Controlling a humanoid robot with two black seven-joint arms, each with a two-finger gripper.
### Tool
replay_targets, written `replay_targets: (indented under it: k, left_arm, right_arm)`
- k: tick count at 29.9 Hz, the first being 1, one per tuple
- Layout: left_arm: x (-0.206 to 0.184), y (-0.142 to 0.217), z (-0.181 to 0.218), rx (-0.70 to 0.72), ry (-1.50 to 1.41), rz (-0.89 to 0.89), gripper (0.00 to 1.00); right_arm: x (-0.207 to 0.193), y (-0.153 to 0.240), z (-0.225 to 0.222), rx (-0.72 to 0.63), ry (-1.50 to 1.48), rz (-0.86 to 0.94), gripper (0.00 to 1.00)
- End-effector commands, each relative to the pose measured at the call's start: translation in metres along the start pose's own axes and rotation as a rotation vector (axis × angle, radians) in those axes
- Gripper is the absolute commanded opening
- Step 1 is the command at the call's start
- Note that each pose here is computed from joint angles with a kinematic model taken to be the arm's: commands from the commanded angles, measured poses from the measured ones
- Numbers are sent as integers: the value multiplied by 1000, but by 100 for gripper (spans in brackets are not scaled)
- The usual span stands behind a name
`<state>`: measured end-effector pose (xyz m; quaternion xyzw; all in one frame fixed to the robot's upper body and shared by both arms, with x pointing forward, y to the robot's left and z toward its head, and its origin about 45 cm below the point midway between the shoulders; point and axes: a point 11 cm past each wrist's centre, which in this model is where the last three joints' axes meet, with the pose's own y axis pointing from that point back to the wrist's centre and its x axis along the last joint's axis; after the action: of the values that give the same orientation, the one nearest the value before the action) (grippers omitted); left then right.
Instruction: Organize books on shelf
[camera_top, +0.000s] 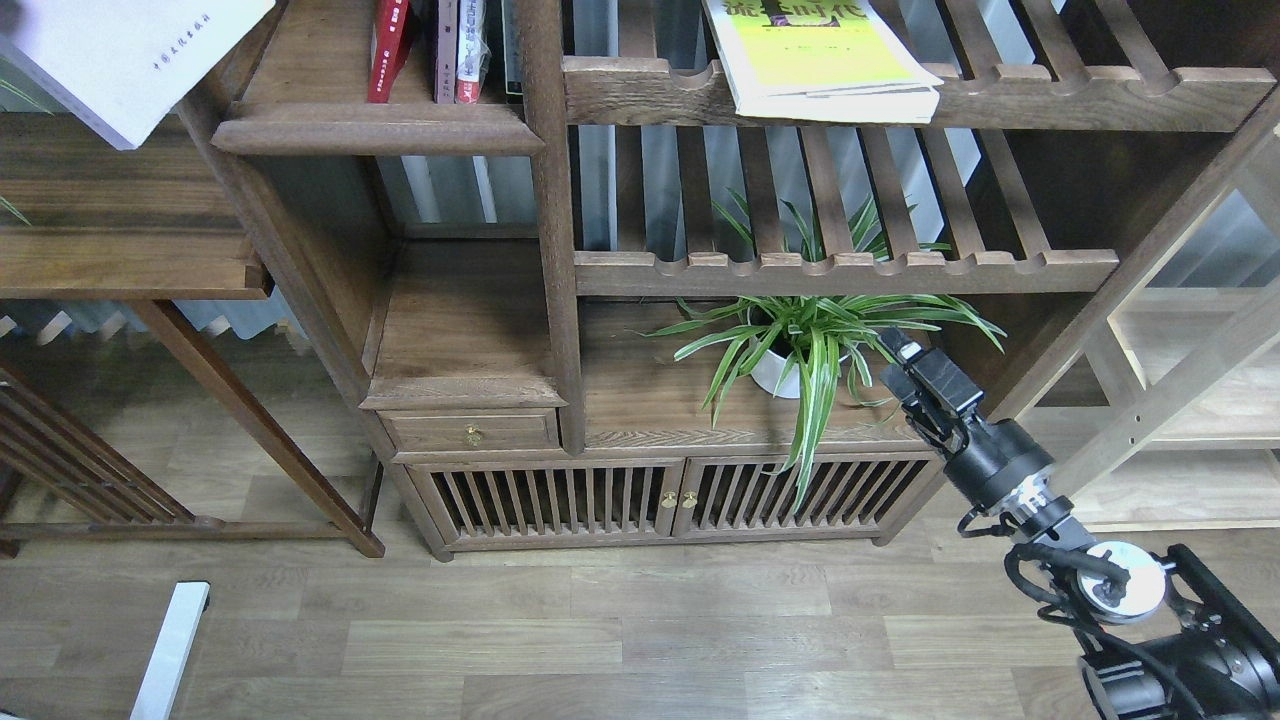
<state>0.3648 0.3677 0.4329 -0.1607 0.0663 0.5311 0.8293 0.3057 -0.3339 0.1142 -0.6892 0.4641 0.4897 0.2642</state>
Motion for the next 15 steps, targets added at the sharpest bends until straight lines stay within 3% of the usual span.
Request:
replay_targets:
  k: [1,15]
  left_arm:
    - [3,-1,-6,12,-18,29,4]
    - [-8,-32,-19,40,-97,103,5]
  right_arm:
    - [1,1,2,-3,-4,3,88]
    - [2,-1,12,-21,-16,2,88]
